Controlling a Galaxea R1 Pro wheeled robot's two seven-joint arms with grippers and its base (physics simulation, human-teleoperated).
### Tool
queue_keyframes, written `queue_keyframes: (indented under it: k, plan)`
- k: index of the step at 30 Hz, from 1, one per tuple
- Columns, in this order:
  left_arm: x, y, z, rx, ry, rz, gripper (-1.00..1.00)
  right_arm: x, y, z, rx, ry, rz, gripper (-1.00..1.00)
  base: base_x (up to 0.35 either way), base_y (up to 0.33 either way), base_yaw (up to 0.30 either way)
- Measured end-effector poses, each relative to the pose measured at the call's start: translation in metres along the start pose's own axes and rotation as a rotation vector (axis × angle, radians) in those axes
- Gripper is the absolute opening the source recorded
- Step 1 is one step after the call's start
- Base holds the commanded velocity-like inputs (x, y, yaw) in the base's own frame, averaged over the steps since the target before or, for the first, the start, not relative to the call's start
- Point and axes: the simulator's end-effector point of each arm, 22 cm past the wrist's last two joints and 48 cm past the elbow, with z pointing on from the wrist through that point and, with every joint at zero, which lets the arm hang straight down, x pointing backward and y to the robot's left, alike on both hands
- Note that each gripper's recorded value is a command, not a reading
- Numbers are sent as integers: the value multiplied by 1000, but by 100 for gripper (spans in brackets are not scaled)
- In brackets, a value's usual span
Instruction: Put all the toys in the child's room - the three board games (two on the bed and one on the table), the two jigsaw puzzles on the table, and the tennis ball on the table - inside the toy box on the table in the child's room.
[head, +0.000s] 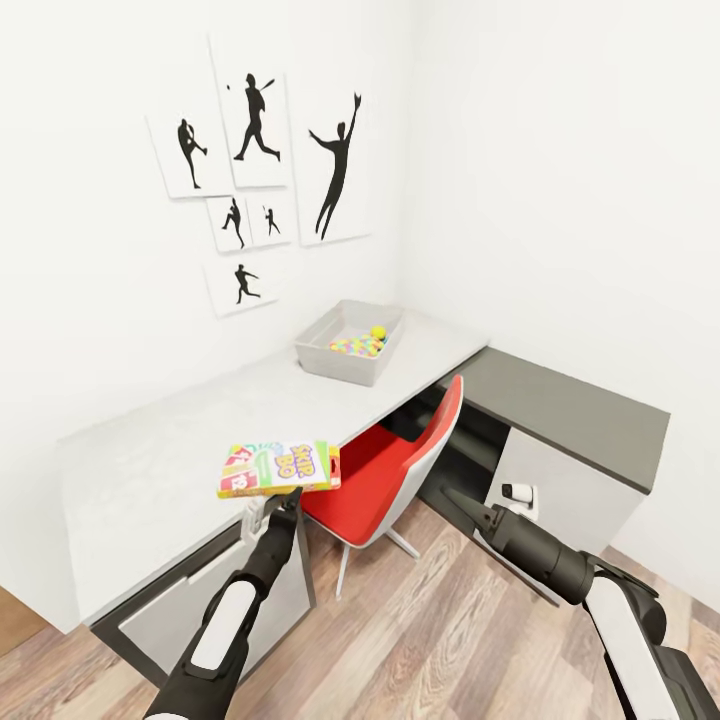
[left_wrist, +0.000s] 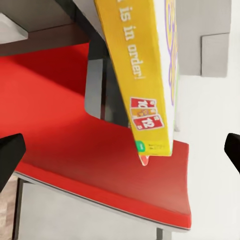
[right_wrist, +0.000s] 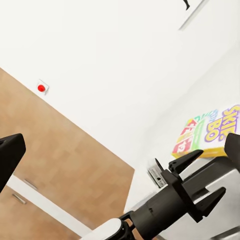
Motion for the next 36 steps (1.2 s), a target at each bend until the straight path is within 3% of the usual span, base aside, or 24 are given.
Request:
queue_keyframes:
  k: [7, 36]
  plan:
    - [1, 10, 3, 0, -1, 2, 100, 6, -9, -2, 1, -1, -1, 100, 0, 0, 0]
    - [7, 8, 4, 5, 12, 14, 100, 6, -9, -2, 3, -1, -1, 100, 31, -24, 0]
